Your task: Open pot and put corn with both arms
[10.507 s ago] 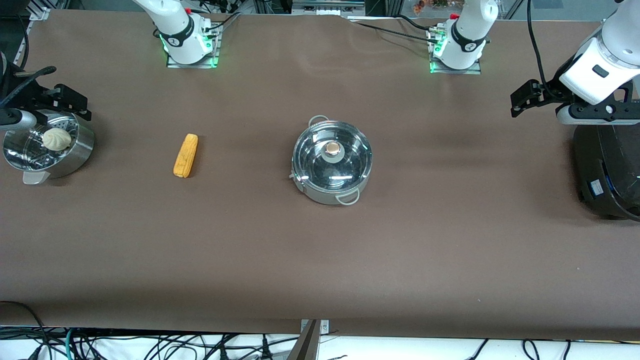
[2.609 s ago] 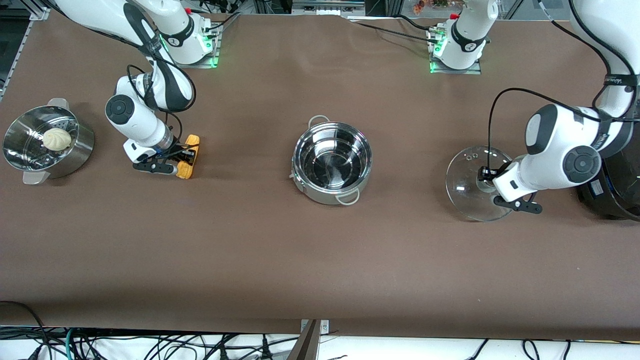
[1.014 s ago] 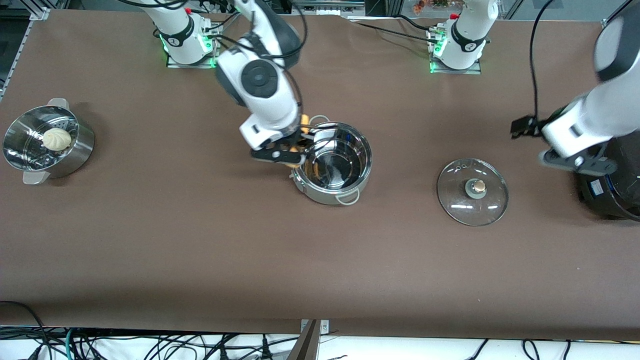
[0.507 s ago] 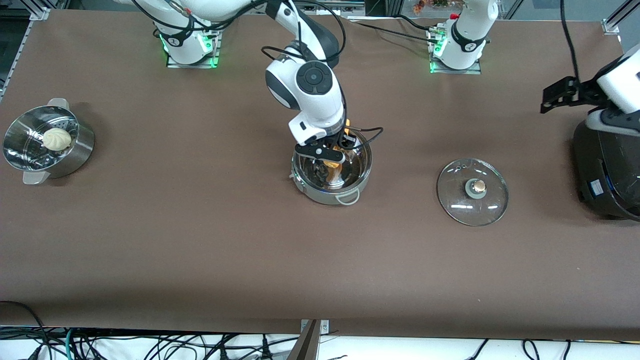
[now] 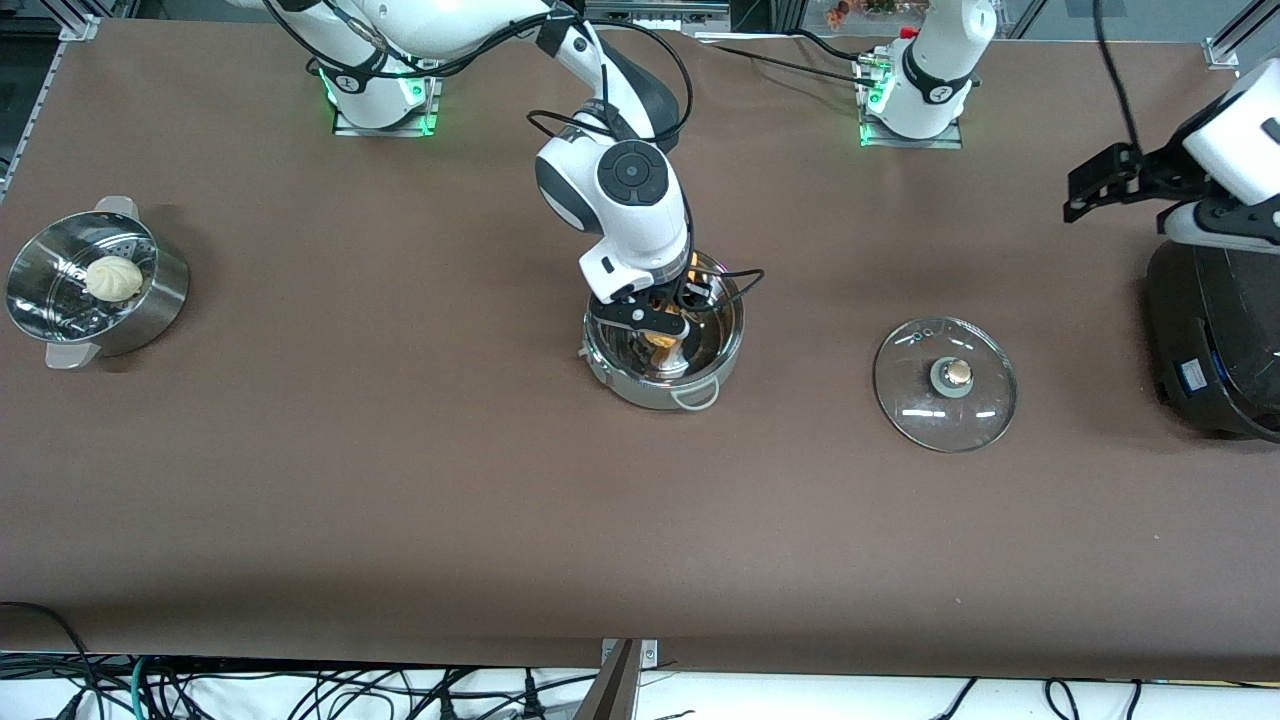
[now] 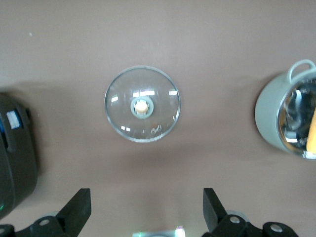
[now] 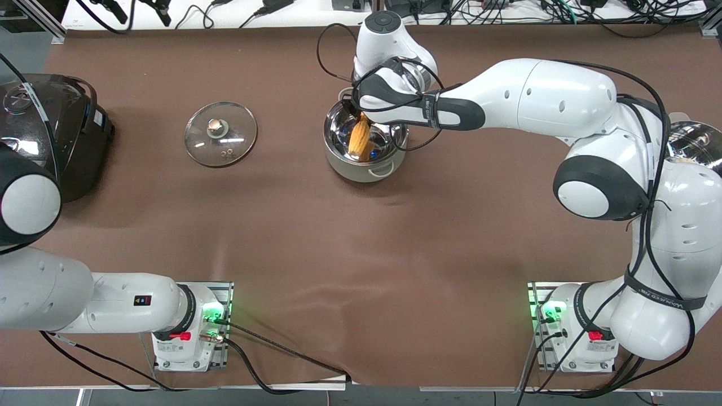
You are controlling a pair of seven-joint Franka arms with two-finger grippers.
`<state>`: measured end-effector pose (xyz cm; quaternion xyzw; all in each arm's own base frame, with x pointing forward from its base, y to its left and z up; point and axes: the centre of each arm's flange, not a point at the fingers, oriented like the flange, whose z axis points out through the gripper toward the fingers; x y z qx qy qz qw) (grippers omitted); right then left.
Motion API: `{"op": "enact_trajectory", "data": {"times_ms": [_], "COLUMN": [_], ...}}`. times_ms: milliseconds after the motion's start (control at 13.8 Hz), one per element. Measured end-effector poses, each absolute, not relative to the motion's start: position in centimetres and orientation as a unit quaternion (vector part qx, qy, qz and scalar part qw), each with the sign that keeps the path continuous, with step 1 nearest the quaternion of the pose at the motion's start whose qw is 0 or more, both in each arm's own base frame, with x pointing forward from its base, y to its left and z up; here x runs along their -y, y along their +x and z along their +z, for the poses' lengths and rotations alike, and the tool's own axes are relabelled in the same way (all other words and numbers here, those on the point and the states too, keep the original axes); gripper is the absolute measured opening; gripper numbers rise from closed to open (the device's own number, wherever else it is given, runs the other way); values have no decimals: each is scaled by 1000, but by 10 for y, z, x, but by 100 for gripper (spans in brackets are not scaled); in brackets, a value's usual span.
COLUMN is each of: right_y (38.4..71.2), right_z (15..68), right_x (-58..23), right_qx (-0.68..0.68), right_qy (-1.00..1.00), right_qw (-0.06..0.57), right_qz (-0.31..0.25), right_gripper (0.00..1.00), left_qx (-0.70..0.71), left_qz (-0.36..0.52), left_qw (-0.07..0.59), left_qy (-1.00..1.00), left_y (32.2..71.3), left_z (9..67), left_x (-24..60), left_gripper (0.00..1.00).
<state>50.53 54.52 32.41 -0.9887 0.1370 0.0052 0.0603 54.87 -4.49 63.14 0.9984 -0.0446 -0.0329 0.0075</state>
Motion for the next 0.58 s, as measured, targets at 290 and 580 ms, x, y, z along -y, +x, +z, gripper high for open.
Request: {"op": "enact_trajectory", "data": {"times_ms": [290,580], "right_y": [515,520], "right_z": [327,332], "right_x": [-539,-535], "right_qx": [-144,-147], "right_qy": [-988,-987], "right_qw": [60,60], "right_qz": [-3,-8], "right_gripper": [80,100], "left_qx": [38,33], "left_qz": [-13,-3], "left_qw": [22,22], "left_qy": [999,999], "left_y": [550,546], "left_z": [597,597], "left_x": [44,40], "left_gripper": [100,100]}}
